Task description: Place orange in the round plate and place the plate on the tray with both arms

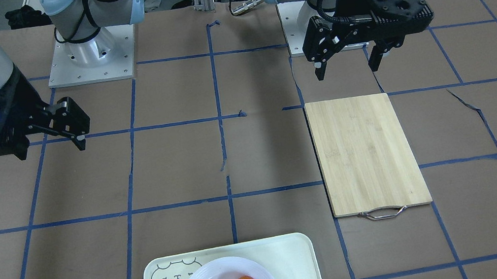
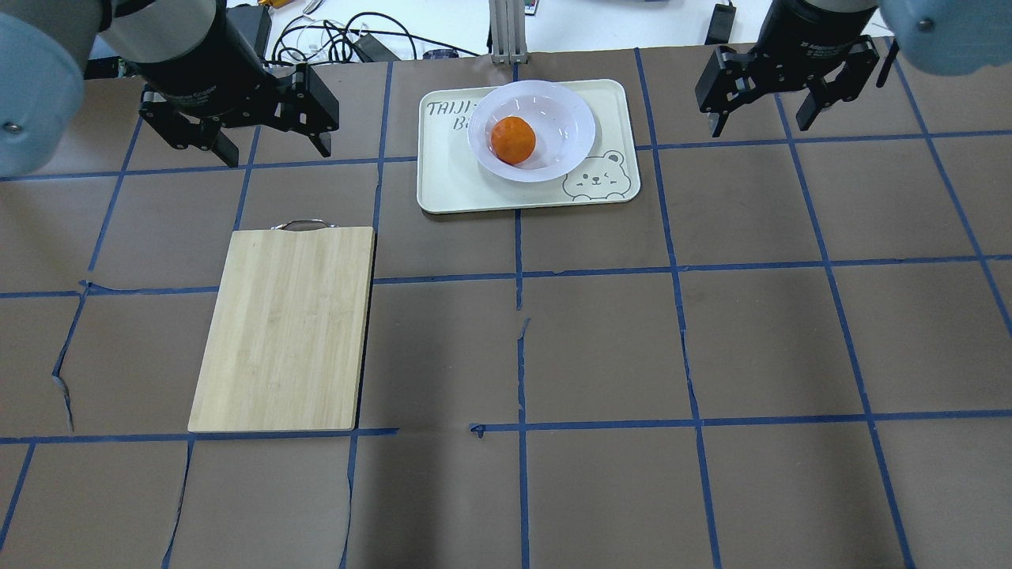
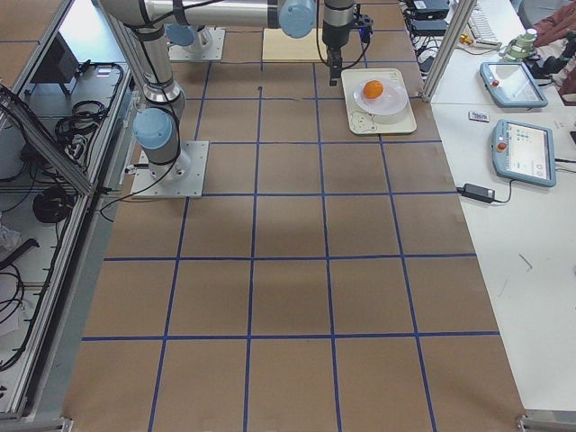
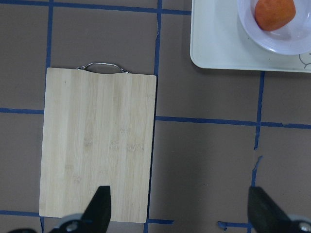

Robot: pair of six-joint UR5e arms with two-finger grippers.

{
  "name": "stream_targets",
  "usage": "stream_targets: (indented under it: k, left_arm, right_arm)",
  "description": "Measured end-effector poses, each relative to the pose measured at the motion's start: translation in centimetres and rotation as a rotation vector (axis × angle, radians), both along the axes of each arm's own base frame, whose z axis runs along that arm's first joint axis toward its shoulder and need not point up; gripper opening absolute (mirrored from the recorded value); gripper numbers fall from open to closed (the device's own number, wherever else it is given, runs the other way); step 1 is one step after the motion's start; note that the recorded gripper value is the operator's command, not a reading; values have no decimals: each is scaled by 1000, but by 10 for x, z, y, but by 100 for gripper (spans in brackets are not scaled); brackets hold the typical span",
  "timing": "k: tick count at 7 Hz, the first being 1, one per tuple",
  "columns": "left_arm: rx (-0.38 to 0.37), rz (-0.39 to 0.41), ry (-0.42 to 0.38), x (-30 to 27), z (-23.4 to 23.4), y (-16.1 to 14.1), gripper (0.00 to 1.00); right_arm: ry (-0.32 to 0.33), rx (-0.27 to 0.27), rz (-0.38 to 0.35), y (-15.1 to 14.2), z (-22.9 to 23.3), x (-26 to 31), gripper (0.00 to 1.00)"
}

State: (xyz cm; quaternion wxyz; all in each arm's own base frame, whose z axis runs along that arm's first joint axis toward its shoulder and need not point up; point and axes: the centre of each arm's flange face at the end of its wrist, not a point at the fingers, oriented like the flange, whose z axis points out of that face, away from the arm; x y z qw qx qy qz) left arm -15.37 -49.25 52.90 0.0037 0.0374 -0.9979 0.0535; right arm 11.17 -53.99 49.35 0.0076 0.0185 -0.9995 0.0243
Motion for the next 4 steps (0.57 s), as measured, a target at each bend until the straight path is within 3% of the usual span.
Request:
stream_targets:
  k: [4]
  left_arm:
    - [-1, 1, 1, 0, 1, 0, 100]
  right_arm:
    - [6, -29, 12, 15, 4, -3, 100]
